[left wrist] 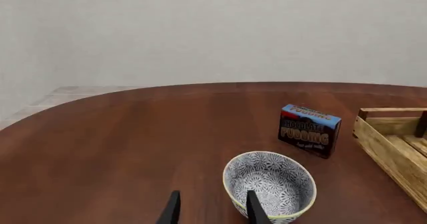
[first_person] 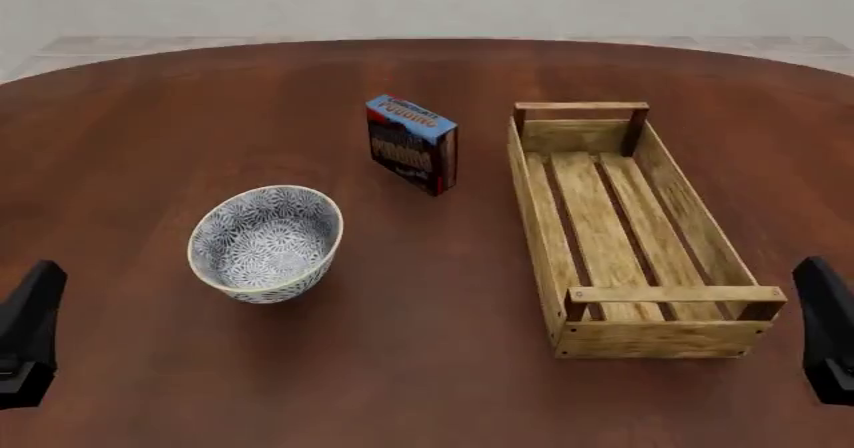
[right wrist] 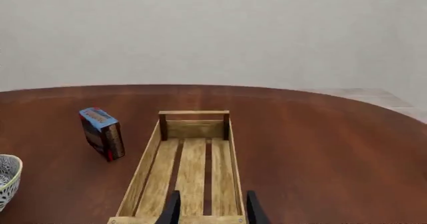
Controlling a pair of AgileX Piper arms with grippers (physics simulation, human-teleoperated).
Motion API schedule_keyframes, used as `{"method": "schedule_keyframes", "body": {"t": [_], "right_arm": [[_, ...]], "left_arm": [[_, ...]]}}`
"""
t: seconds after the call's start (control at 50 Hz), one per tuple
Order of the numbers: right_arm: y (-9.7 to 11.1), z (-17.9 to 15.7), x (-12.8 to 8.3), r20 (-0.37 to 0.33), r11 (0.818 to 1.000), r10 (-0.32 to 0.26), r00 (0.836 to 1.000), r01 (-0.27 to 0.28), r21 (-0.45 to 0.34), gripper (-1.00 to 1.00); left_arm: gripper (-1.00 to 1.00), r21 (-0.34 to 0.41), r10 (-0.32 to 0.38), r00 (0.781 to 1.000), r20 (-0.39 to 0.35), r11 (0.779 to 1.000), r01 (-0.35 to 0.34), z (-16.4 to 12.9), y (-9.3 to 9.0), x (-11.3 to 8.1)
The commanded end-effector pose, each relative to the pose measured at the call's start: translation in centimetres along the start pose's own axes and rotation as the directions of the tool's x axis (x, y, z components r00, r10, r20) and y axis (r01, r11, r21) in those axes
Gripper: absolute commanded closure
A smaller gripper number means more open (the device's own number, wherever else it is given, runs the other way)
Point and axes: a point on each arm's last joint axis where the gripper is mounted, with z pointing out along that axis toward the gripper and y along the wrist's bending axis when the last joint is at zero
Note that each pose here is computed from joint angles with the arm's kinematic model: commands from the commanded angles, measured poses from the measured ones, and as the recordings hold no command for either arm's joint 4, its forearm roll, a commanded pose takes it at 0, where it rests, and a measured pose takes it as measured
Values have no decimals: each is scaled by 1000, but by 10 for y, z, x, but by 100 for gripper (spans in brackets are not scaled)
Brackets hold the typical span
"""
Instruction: Pick up the bowl on the left and put it in the tray.
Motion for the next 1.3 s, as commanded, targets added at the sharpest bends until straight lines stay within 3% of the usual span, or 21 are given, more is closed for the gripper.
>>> {"method": "schedule_keyframes", "body": {"t": [0.02,0.38,0.44,0.72,0.94,1.2,1.24,1.26,1.28,1.3], "right_arm": [[0,0,2,-6,1000,-8,1000,8,1,-100],[2,5,-1,-22,999,-15,1000,15,-31,-100],[3,15,-10,-38,997,-62,997,60,-43,-100],[8,27,-45,-17,988,-119,993,117,-99,-100],[19,52,-69,-25,961,-206,978,197,-192,-100],[35,76,-101,-46,936,-217,975,195,-292,-100],[41,79,-107,-57,929,-189,980,160,-333,-100],[41,79,-109,-52,929,-199,979,172,-329,-100],[51,82,-113,-83,914,-157,984,114,-389,-100],[53,84,-116,-91,911,-151,984,103,-399,-100]], "left_arm": [[-100,0,0,1000,-1,1000,0,0,0,-1],[-100,0,0,1000,-1,1000,0,0,0,-1],[-100,0,0,1000,-1,1000,0,0,0,-1],[-100,0,0,1000,-1,1000,0,0,0,-1],[-100,0,0,1000,-1,1000,0,0,0,-1],[-100,0,0,1000,-1,1000,0,0,0,-1],[-100,0,0,1000,-1,1000,0,0,0,-1],[-100,0,0,1000,-1,1000,0,0,0,-1],[-100,0,0,1000,-1,1000,0,0,0,-1],[-100,0,0,1000,-1,1000,0,0,0,-1]]}}
